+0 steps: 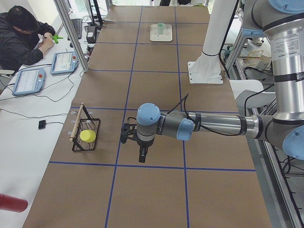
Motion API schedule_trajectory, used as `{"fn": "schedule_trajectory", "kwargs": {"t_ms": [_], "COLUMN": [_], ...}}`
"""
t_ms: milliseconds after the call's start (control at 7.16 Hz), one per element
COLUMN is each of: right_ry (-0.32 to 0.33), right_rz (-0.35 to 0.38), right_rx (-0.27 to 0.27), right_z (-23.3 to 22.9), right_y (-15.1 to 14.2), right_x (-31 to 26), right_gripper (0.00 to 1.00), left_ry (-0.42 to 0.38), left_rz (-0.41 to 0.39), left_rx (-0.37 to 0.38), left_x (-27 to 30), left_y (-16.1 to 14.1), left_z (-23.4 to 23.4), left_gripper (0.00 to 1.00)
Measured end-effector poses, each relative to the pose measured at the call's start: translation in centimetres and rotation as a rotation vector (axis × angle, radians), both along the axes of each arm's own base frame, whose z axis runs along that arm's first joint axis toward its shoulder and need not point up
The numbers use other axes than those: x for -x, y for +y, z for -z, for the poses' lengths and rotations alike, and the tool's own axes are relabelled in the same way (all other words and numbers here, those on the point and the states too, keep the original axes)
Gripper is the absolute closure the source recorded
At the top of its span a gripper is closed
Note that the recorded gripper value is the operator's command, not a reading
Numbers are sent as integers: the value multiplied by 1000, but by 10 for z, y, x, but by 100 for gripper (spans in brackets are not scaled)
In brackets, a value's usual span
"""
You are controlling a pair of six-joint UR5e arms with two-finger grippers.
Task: Left arm grabs green cup and hands to right arm on tray
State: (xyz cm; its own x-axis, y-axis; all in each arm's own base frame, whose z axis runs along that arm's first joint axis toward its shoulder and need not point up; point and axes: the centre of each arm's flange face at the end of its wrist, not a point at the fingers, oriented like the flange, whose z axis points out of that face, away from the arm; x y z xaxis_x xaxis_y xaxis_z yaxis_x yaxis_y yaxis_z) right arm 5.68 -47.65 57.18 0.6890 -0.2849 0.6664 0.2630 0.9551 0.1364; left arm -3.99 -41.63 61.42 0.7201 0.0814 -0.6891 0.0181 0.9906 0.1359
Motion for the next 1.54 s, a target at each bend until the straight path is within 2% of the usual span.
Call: {"fn": "schedule_trajectory", "kwargs": {"t_ms": [559,699,1118,1537], "right_ry": [2,2,11,8], "right_rz": [-48,-58,-159,-160], "right_rx": [91,96,55,40], "right_z": [-43,-48,-56,-56], "right_y": [11,13,11,6], "right_x": [-22,-26,-28,-17], "right_gripper": [1,1,1,1], "left_ry": [-29,-29,-30,-30], "left_rz": [14,17,19,19], "left_rx": [14,17,18,21], "left_x": [6,7,8,8], "left_y": [3,3,5,6], "left_z": [-1,0,1,0], "left_gripper": [0,0,0,0]}}
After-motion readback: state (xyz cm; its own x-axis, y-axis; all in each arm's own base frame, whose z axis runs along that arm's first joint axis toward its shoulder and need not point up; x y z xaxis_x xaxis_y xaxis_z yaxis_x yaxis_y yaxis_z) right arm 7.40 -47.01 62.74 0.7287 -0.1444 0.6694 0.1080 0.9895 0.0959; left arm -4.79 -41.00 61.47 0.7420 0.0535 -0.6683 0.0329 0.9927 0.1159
